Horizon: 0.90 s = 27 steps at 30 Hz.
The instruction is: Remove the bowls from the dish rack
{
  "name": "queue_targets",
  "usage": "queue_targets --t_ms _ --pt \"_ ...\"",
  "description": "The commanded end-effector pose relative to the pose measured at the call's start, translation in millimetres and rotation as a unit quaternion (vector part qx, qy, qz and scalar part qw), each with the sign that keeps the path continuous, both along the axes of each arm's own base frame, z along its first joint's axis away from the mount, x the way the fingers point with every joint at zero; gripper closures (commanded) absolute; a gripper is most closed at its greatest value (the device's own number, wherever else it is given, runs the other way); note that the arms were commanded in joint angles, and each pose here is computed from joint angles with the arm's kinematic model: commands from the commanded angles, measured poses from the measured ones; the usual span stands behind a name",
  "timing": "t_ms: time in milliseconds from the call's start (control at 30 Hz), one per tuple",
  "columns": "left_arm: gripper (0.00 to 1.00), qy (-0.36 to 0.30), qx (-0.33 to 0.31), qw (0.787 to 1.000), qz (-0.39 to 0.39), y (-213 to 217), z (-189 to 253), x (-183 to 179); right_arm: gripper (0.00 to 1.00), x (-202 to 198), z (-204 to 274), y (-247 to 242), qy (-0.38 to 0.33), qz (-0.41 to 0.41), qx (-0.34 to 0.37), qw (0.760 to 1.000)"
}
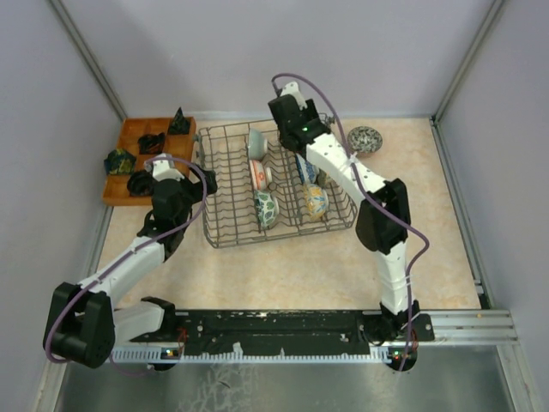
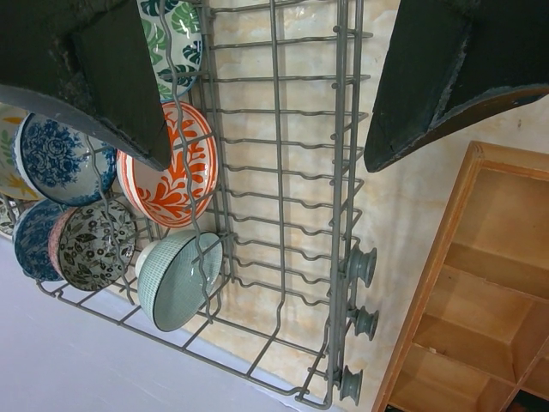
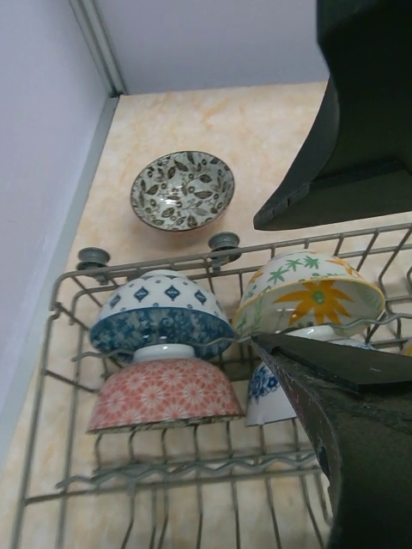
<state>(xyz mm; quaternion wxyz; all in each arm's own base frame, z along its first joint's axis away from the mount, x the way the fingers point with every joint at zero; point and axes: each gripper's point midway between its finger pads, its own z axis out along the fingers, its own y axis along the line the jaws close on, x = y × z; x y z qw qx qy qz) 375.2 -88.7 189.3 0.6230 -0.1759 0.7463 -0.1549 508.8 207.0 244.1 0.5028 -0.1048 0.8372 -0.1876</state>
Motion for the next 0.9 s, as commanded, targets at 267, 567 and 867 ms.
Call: queue_targets --t_ms 267,567,867 --pt "0.01 -0.008 0.006 1.000 0.007 3 3 1 0.50 -20 -23 -26 0.052 -0.065 -0.135 0.987" --pt "0.01 -0.005 0.005 1.000 0.008 3 0 1 0.51 -24 -48 -28 0.075 -0.070 -0.143 0.984" --pt "0.01 -0.004 0.005 1.000 0.009 3 -1 1 0.55 -25 -72 -30 0.094 -0.072 -0.154 0.981"
